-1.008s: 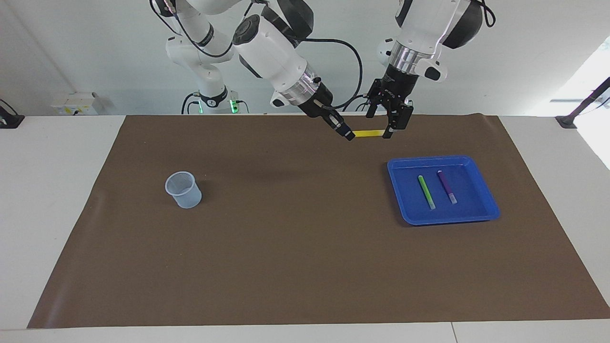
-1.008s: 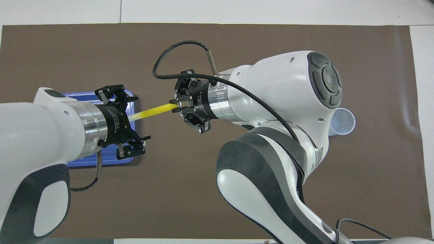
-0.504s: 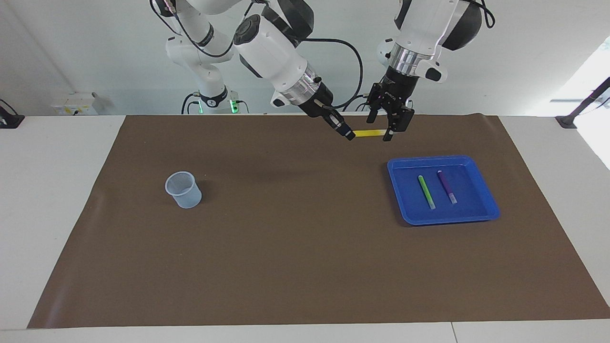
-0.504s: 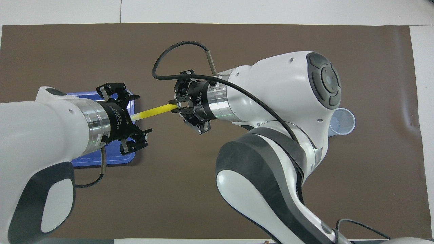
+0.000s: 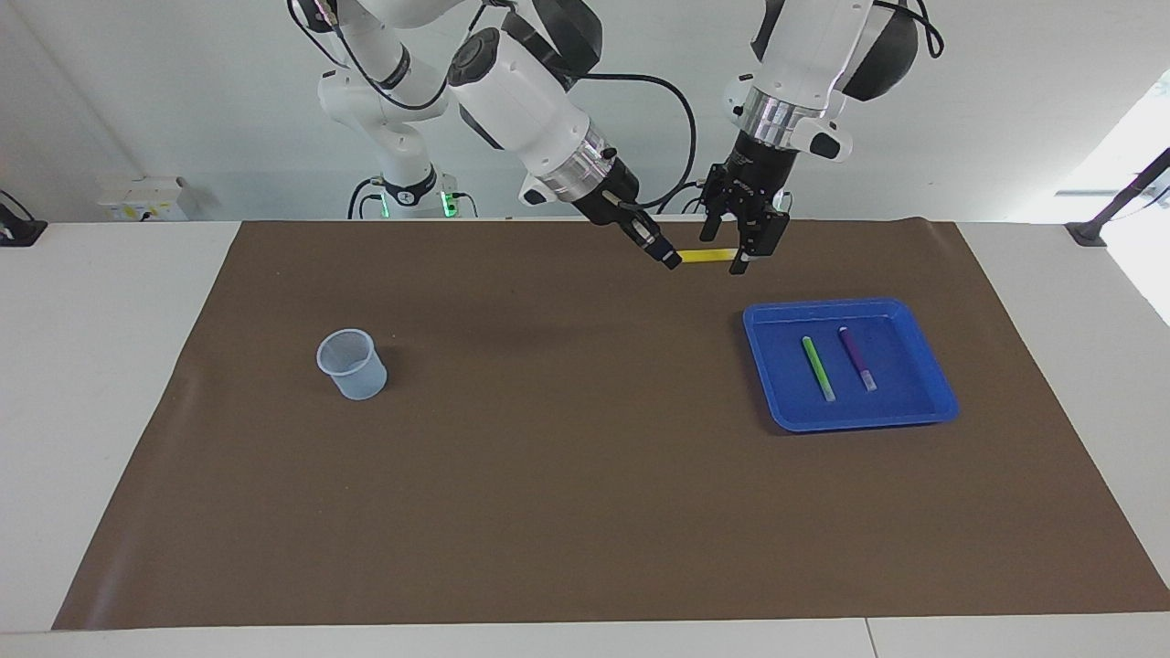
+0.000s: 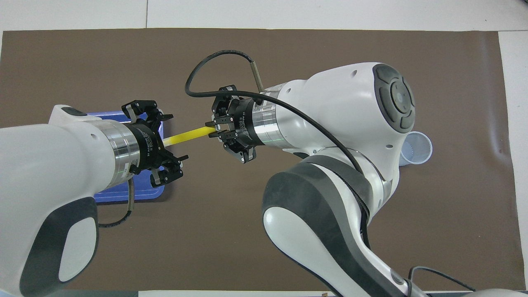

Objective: Right arm passes pens to left for tray arrangement
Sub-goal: 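Pass the yellow pen from the right gripper to the left gripper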

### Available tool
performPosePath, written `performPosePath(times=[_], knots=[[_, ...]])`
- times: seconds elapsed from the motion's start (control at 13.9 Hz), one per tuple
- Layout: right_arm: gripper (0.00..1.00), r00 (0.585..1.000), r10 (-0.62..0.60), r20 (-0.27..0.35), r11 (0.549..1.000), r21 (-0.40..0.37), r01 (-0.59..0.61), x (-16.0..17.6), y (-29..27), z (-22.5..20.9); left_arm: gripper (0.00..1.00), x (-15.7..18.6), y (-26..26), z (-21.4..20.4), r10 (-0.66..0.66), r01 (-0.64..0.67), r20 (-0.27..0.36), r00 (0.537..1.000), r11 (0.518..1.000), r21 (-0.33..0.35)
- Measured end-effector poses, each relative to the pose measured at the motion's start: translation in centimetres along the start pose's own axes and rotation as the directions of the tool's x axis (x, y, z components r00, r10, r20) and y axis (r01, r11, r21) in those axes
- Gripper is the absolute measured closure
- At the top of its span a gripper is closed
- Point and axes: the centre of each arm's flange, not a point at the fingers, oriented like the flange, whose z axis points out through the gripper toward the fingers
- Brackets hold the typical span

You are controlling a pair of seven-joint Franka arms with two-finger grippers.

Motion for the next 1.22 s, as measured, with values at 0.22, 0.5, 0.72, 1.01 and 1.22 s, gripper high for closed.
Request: performPosePath(times=[0.22,0.5,0.72,1.01,1.22], knots=[[0.82,1.0,0.0,0.0,1.0,0.0,0.0,0.0,0.0,0.0,0.52,0.04,0.02,0.09,0.001,-0.001,-0.001,1.0,1.0,-0.003],[0.82,1.0,0.0,0.0,1.0,0.0,0.0,0.0,0.0,0.0,0.69,0.05,0.05,0.07,0.002,-0.002,-0.005,1.0,1.0,-0.008],[0.82,1.0,0.001,0.001,1.0,0.015,-0.001,0.06,-0.18,-0.08,0.78,-0.11,-0.12,0.1,0.003,-0.004,-0.023,1.0,1.0,-0.019],[0.82,1.0,0.002,0.001,1.0,0.015,-0.002,0.14,-0.19,0.04,0.82,-0.38,-0.37,0.15,0.028,-0.029,-0.041,0.999,0.999,-0.031],[0.82,1.0,0.002,0.001,1.0,0.014,-0.002,0.14,-0.19,0.04,0.82,-0.39,-0.38,0.15,0.028,-0.029,-0.041,0.999,0.999,-0.031]])
